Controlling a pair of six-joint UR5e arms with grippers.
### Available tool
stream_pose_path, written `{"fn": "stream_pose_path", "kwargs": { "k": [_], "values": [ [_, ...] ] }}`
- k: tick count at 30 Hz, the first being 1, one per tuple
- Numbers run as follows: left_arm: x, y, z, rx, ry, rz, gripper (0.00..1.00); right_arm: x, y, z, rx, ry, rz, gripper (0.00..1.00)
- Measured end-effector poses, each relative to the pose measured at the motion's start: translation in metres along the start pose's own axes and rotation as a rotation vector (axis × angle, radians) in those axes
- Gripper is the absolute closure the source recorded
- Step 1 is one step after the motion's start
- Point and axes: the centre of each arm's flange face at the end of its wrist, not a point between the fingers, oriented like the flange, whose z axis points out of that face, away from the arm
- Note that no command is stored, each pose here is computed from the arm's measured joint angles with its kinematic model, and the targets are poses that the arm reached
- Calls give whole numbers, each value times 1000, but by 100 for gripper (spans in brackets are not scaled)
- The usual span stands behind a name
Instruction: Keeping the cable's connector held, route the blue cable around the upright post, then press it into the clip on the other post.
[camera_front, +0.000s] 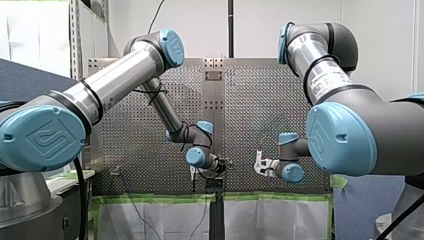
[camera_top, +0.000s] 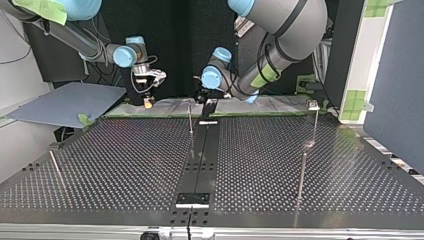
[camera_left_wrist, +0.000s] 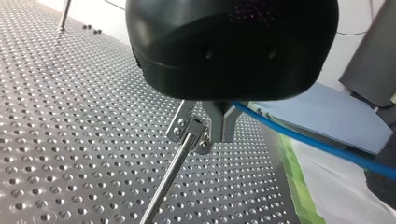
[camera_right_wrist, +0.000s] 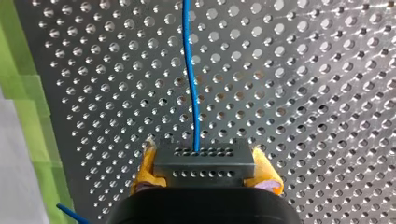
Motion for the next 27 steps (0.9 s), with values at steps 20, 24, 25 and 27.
{"fn": "stream_pose_path", "kwargs": {
  "k": [20, 24, 25, 27],
  "values": [
    [3, 7, 26, 41, -9, -135, 100, 3, 0, 5, 22, 12, 2, 100],
    [-3, 11, 30, 39, -17, -141, 100, 4, 1, 6, 22, 14, 2, 100],
    [-5, 12, 31, 39, -19, -145, 100, 4, 1, 6, 22, 13, 2, 100],
    [-7, 13, 33, 39, -23, -152, 100, 4, 2, 6, 21, 15, 2, 100]
  ]
}}
